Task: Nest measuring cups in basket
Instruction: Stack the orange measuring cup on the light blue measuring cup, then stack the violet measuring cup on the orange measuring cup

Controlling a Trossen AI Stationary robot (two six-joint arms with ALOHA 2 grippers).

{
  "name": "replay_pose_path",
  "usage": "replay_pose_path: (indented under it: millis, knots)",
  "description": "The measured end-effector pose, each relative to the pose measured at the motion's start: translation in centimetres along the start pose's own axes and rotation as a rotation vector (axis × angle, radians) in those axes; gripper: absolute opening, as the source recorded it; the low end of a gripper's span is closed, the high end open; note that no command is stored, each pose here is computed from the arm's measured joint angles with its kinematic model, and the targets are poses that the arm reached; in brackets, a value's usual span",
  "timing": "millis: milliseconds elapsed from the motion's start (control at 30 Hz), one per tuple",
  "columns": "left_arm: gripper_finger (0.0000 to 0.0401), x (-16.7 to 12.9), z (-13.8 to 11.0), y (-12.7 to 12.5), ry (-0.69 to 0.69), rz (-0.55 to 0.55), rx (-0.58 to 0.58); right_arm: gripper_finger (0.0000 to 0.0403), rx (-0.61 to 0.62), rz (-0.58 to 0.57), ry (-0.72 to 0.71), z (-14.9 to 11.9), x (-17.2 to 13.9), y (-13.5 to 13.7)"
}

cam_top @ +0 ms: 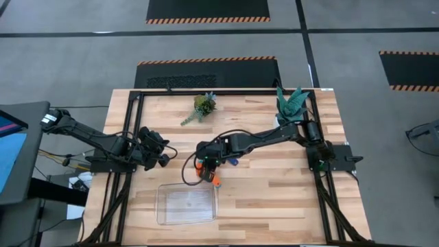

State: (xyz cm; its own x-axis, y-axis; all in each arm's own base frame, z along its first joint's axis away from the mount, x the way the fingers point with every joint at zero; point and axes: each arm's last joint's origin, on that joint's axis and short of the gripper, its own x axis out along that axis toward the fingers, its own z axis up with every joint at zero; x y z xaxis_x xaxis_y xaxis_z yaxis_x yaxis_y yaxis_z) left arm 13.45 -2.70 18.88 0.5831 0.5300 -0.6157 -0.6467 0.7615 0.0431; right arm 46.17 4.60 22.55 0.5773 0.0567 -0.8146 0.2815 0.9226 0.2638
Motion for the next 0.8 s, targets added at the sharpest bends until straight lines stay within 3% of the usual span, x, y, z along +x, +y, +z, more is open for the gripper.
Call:
replay_pose_path:
  millis: [333, 500, 667, 800]
  knots:
    - [0.0, 0.0, 0.0, 0.0, 0.002, -0.002, -0.003, 0.0138, -0.002, -0.066, -0.016, 0.0, 0.0, -0.4]
    - [0.0, 0.0, 0.0, 0.0, 0.002, -0.001, -0.002, 0.0149, -0.086, -0.094, 0.02, 0.0, -0.1, -1.2]
    - [0.0, 0.0, 0.0, 0.0, 0.005, -0.001, 0.001, 0.0145, -0.116, -0.195, 0.106, 0.0, -0.8, -3.6]
    - [0.0, 0.0, 0.0, 0.0, 0.006, 0.0, 0.007, 0.0134, -0.133, -0.339, 0.225, -0.7, -1.2, -5.8]
